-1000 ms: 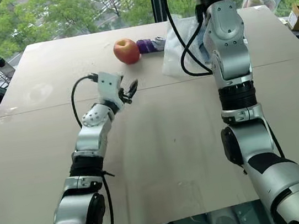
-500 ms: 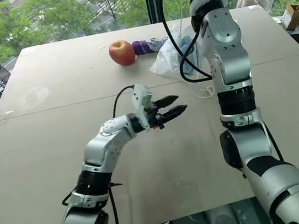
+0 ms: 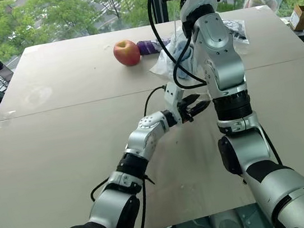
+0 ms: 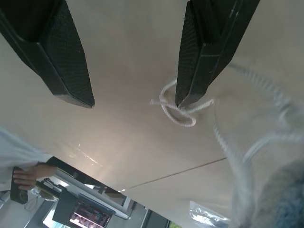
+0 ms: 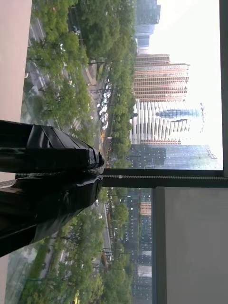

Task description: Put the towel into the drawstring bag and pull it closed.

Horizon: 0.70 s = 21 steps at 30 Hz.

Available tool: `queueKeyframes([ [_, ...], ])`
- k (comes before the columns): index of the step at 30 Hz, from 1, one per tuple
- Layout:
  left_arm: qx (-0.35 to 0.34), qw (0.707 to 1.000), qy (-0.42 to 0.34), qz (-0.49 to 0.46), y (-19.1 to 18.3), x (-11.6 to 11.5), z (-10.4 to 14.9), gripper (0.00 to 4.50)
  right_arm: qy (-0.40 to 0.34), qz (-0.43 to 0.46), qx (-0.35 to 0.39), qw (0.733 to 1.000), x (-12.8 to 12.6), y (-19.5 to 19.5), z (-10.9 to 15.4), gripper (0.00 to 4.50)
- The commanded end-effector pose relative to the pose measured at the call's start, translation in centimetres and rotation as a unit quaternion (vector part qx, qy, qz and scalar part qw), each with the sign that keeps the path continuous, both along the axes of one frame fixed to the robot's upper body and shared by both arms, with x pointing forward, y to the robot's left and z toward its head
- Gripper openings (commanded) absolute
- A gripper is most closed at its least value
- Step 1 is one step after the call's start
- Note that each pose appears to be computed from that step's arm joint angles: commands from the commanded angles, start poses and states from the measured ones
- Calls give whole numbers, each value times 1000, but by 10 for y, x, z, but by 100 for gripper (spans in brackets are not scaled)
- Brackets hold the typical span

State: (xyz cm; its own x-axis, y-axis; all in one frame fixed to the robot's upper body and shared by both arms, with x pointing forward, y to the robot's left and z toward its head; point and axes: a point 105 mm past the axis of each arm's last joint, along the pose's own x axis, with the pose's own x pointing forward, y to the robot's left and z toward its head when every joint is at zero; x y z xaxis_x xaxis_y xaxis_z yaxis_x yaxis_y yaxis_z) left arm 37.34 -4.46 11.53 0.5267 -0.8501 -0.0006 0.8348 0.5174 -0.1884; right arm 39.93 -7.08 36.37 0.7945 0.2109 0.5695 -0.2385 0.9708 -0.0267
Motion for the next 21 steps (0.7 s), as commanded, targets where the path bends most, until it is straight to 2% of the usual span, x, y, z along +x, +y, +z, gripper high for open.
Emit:
queueKeyframes([
  [1, -10, 999, -13, 42, 0, 16, 7, 277, -39, -2, 2, 999, -12, -1, 14, 0],
  [6, -3, 999, -2, 54, -2, 20, 0, 277, -36, -8, 1, 999, -11, -3, 11, 0],
  [9, -24, 998, 4, 55, 2, 18, 8, 277, -35, -11, -1, 999, -11, -4, 10, 0],
  [13, -32, 999, -18, 4, 11, -6, 22, 277, -34, -16, 1, 999, -11, -7, 8, 0],
  [17, -37, 998, -21, -40, 43, -36, 34, 277, -32, -19, 2, 999, -10, -9, 6, 0],
  [19, -20, 999, -9, -31, 60, -41, 30, 277, -32, -19, 2, 999, -10, -9, 6, 0],
  [21, 0, 1000, 1, -1, 71, -36, 21, 277, -30, -19, 4, 999, -8, -10, 4, 0],
])
